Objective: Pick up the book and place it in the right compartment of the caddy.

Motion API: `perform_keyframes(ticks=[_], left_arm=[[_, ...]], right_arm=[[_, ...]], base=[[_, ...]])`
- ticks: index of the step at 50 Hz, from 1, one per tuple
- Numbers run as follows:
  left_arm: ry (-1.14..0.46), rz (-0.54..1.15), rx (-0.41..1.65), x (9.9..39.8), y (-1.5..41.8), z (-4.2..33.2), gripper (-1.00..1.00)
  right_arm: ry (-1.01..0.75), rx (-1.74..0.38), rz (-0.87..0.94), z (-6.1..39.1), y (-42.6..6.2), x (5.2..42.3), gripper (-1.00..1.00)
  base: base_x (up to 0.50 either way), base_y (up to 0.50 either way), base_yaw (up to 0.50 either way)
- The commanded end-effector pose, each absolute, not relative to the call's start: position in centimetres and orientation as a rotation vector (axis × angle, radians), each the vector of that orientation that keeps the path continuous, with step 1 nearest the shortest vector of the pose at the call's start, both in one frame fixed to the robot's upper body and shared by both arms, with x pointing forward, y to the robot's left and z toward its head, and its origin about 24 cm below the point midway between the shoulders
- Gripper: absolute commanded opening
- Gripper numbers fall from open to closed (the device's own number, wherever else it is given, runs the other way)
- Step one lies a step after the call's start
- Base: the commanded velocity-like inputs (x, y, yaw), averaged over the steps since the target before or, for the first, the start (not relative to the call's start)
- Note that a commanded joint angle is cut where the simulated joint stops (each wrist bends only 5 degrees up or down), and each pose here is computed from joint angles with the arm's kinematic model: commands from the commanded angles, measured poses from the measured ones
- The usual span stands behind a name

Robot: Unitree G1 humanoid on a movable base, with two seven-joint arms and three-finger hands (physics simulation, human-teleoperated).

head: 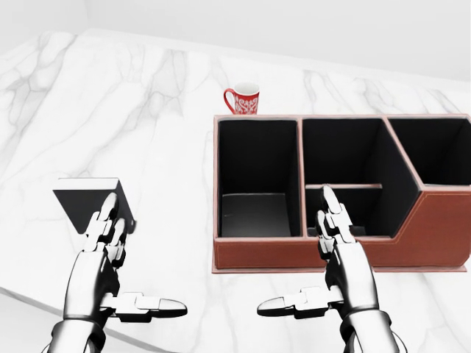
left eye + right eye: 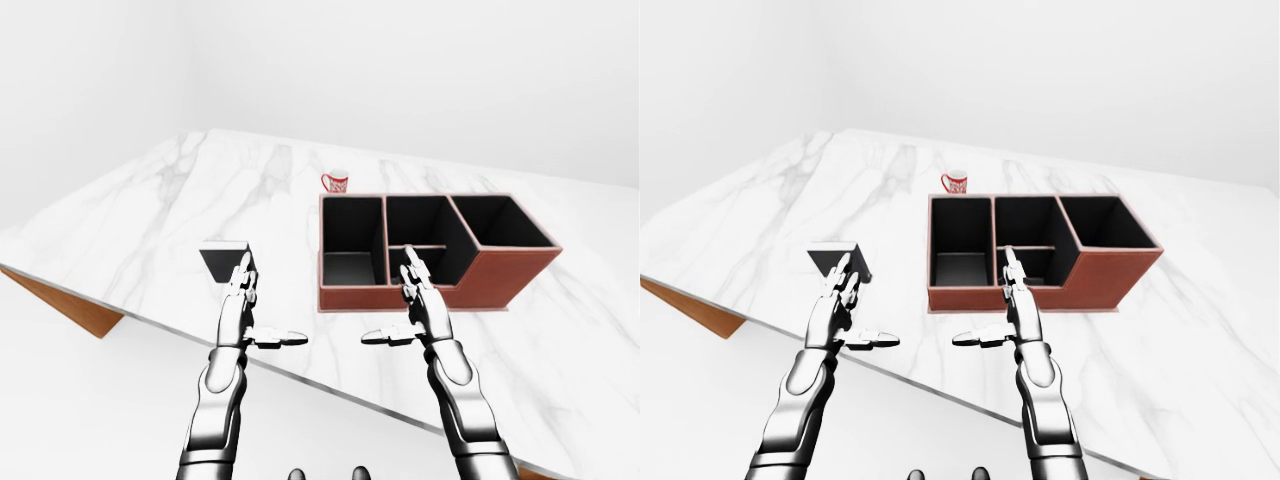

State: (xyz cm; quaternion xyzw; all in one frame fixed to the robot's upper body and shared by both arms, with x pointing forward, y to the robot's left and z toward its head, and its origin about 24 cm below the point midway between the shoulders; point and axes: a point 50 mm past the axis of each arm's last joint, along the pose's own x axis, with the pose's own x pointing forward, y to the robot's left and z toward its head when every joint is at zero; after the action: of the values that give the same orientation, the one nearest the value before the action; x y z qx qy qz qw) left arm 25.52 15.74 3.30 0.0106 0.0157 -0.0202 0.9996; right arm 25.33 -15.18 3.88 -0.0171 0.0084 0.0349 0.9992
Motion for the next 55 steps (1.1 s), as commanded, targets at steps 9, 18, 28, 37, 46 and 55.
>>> perform_keyframes(ticks=[9, 18, 28, 37, 46, 55], left_arm=[[0.032, -0.041, 0.022, 25.56, 15.74, 3.31, 1.0], [0.033, -0.041, 0.022, 25.55, 15.72, 3.43, 1.0], [0.032, -0.041, 0.022, 25.55, 15.72, 3.43, 1.0], [0.033, -0.041, 0.022, 25.55, 15.72, 3.43, 1.0], [0.033, -0.041, 0.022, 25.55, 15.72, 3.43, 1.0], [0.033, -0.041, 0.022, 25.55, 15.72, 3.43, 1.0]], right_arm=[[0.017, -0.035, 0.07, 3.97, -15.18, 25.33, 1.0], [0.017, -0.034, 0.07, 3.97, -15.18, 25.33, 1.0], [0.017, -0.035, 0.07, 3.97, -15.18, 25.33, 1.0], [0.017, -0.034, 0.07, 3.97, -15.18, 25.33, 1.0], [0.017, -0.034, 0.07, 3.97, -15.18, 25.33, 1.0], [0.018, -0.037, 0.072, 3.61, -15.14, 25.3, 1.0]], base=[[0.15, 0.06, 0.0], [0.16, 0.06, 0.0], [0.16, 0.06, 0.0], [0.16, 0.06, 0.0], [0.16, 0.06, 0.0], [0.12, 0.04, 0.0]])
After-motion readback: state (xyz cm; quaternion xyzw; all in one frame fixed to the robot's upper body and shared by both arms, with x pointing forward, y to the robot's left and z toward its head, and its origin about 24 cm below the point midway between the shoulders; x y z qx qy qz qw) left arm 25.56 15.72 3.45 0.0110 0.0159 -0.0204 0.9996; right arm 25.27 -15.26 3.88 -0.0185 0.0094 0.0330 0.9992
